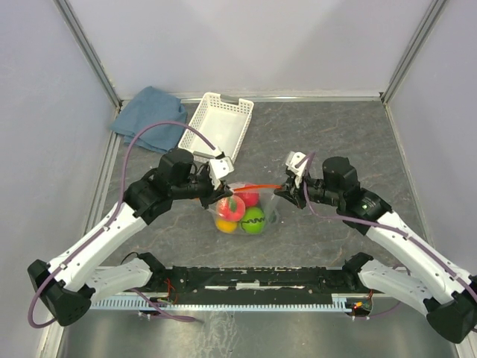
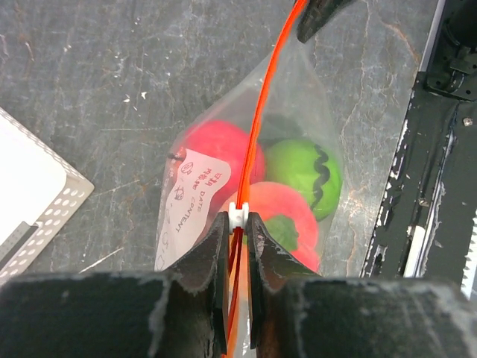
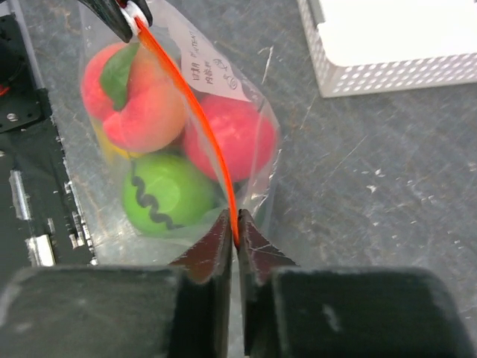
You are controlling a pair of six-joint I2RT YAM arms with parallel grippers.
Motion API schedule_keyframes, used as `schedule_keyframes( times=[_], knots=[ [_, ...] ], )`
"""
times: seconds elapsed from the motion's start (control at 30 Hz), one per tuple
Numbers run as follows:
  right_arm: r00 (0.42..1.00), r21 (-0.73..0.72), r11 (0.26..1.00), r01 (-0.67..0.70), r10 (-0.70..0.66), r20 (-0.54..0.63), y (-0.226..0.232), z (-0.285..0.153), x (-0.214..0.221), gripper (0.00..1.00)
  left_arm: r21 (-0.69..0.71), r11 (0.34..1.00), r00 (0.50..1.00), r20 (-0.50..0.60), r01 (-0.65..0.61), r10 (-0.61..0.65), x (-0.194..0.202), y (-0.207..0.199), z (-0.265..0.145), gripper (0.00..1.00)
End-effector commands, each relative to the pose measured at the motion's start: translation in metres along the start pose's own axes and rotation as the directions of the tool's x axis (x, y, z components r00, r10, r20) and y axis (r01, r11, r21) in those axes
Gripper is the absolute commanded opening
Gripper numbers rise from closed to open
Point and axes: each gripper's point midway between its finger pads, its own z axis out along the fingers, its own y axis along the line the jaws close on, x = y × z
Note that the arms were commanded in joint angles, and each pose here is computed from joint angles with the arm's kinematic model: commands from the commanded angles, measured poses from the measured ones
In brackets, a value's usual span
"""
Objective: Place the food in the zip-top bag and seal the zipper
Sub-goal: Zip the zipper food storage bag at the center of the board.
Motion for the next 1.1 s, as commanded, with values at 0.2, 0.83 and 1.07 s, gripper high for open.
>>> schedule_keyframes(
  times=[0.2,0.83,1.07],
  knots=[
    [1.000,-0.200,0.979,0.031,-0.031,0.007,0.023,-0.003,-0.042,0.65,0.135,0.991,0.999,0.051,0.002,-0.009,-0.031,-0.011,0.008,0.03],
    [0.999,-0.408,0.911,0.053,-0.048,0.023,0.042,0.062,-0.045,0.58,0.198,0.980,0.997,0.082,-0.018,0.002,-0.032,-0.023,0.008,0.03],
    [0.997,-0.374,0.928,0.005,-0.032,-0.066,0.034,0.067,-0.031,0.20,0.151,0.988,0.997,0.075,-0.018,0.006,-0.026,-0.019,0.003,0.03]
  ],
)
